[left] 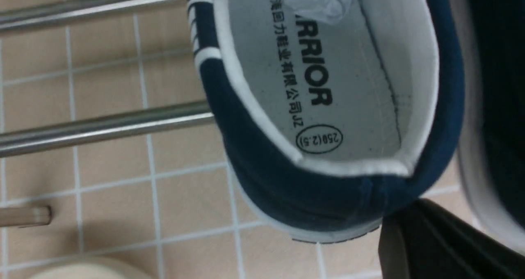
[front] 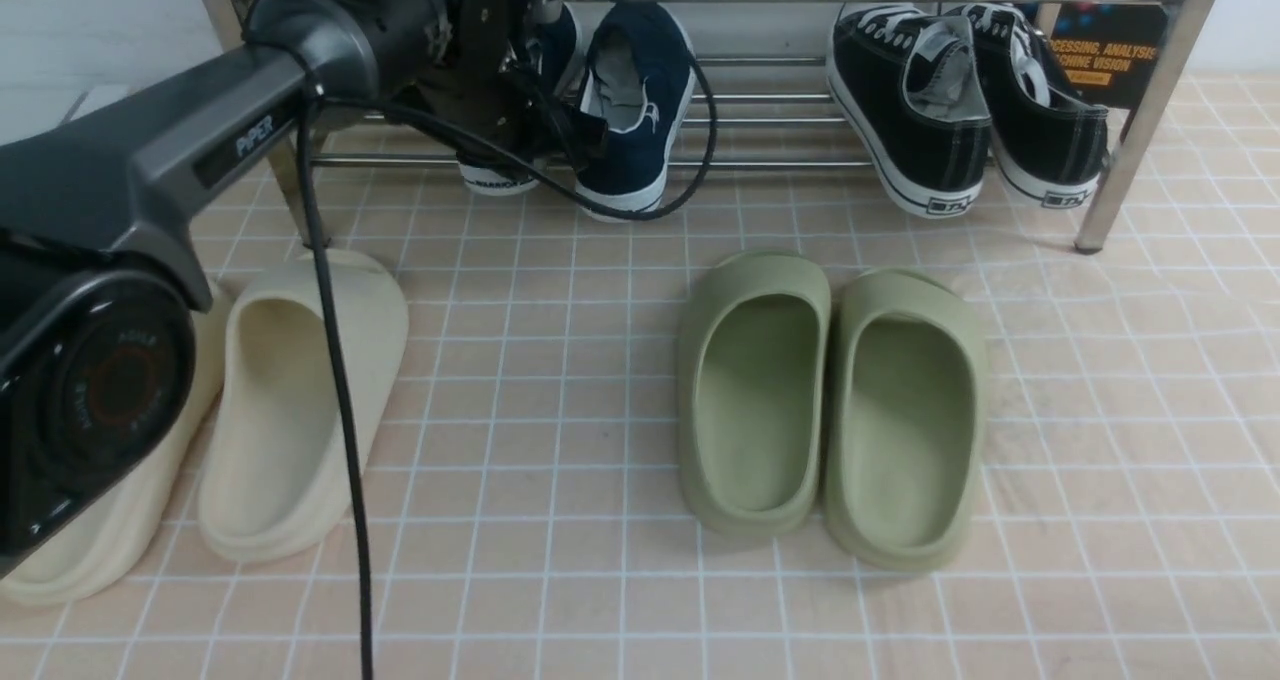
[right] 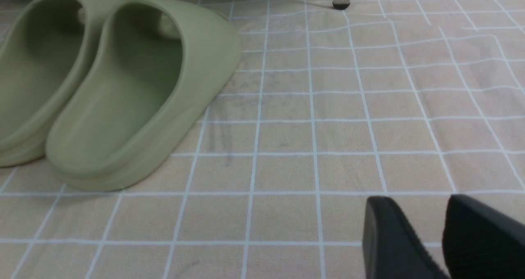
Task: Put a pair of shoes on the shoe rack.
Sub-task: Use the left arm to put a shoe into the shoe rack
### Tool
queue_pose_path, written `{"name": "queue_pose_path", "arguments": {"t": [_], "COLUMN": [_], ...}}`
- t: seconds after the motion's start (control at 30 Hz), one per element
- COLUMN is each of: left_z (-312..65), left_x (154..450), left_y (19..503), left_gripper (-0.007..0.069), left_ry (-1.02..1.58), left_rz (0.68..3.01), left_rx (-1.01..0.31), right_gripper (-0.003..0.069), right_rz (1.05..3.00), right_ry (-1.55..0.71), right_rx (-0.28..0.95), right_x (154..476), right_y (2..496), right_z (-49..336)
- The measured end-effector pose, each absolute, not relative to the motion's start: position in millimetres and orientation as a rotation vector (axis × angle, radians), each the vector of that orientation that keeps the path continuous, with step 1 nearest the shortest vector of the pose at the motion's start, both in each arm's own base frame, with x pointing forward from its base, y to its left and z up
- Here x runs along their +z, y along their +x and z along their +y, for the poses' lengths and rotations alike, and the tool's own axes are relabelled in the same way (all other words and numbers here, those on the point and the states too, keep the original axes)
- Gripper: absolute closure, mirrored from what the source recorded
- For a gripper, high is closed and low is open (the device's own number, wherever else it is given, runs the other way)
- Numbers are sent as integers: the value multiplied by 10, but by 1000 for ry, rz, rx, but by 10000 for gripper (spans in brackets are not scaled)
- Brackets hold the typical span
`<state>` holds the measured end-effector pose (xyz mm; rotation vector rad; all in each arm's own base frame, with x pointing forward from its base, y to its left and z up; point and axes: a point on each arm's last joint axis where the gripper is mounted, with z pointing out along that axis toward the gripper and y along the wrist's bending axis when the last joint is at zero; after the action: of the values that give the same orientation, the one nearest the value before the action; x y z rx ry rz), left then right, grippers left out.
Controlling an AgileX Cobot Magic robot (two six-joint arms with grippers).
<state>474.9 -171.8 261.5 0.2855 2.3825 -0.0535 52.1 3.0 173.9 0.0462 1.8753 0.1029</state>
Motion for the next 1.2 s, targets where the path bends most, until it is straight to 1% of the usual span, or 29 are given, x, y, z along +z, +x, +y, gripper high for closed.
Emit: {"name": "queue_pose_path", "arguments": {"t": [0.13,0.37,0.43,0.53,0.67,0.77,0.93,1.07,1.1,1.2], "left_z": [-1794,-2084,-2164,-2234,-2255,-2254,-2210,-2147,-2102,-2041], "left_x": [2599,2530,2534,2592,2642,2666,2685,2796,2892,2984], "left_y": [4703,4472,4441,4496,4548,4573,4531,4435,4363,4288], "left_gripper": [613,613,613,613,613,613,613,611,612,610], "left_ry": [272,425,447,437,389,389,383,376,371,375], "left_rz": [2410,2522,2511,2407,2335,2296,2346,2403,2434,2471], "left_rx": [-79,-48,-65,-116,-152,-142,-116,-86,-67,-32], "right_gripper": [419,419,419,419,419,419,419,419,419,419], "right_rz": [1875,1875,1875,1875,1875,1875,1875,1875,1875,1875], "right_ry": [46,46,46,46,46,46,46,46,46,46], "right_rx": [103,103,103,103,103,103,103,103,103,103], "right_x": [1739,1739,1739,1739,1739,1739,1739,1739,1739,1739], "right_y": [521,521,521,521,521,521,521,521,521,521], "right_z": [30,30,30,30,30,30,30,30,30,30]}}
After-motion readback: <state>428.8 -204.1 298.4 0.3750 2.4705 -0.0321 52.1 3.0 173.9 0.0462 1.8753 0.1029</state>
